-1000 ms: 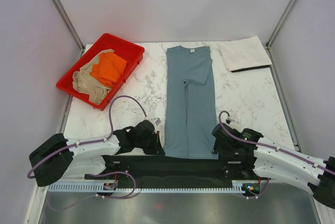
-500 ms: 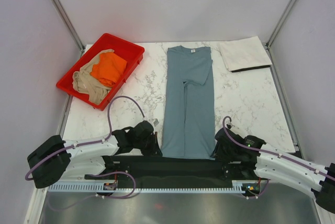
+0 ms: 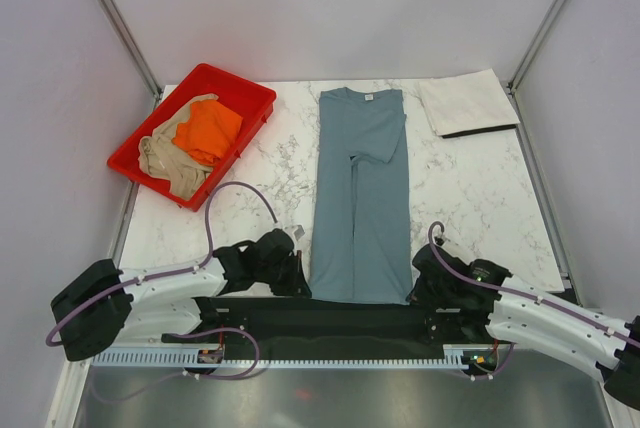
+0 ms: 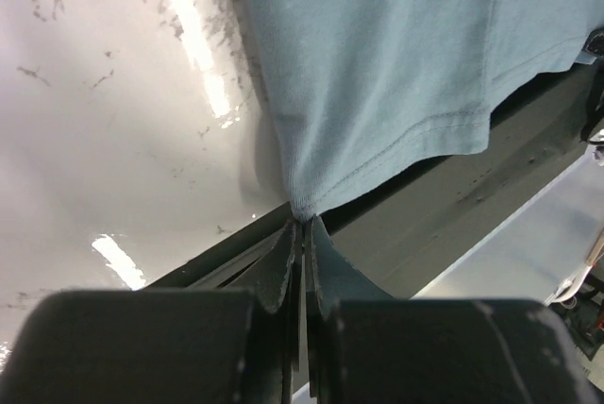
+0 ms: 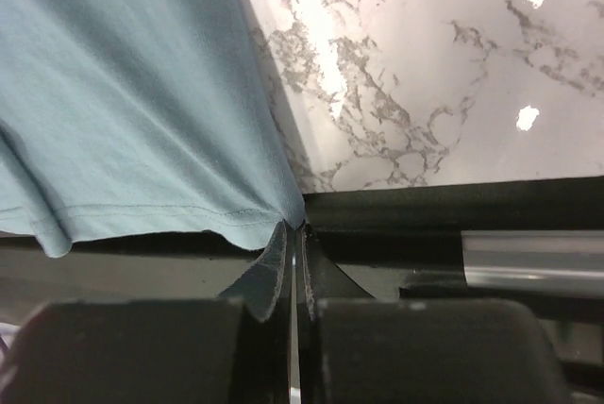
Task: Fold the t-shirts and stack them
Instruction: Fold the tshirt
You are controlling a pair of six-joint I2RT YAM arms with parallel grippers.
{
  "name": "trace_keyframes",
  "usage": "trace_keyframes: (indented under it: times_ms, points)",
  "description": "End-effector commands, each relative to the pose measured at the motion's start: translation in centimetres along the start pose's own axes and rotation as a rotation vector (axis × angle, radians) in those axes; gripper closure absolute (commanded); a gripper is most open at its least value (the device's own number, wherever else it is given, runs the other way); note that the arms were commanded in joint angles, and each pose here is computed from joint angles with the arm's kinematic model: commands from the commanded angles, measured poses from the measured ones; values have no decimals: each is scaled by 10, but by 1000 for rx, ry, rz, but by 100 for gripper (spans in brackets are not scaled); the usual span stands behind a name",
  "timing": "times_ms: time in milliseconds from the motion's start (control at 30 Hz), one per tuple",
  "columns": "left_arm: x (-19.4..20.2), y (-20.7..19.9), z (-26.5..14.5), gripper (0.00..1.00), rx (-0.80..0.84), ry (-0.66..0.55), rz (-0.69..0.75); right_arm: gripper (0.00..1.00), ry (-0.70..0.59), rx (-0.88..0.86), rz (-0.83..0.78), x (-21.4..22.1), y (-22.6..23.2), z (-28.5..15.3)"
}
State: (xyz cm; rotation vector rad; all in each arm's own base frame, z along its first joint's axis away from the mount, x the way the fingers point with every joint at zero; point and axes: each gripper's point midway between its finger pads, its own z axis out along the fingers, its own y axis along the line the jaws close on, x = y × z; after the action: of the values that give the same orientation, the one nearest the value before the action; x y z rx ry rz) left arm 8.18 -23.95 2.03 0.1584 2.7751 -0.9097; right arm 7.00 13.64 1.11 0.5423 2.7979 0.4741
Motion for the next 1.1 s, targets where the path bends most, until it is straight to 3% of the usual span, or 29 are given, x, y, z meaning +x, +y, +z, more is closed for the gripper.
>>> trace_keyframes:
  times_ms: [0,467,733,1067]
  points:
    - [-16,-27,-9,98,73,-29,25,100,-38,-29,1,-10,14,-16]
    - [-68,-40,-10,98,107,-53,-4,100,-189,84,-162,-63,45,-32]
    - [-153,-50,-15,98,94,-145,9,100,-262,147,-288,-144,79,-45]
    - [-282,-59,-23,98,67,-296,52,100,-269,144,-273,-248,98,-34]
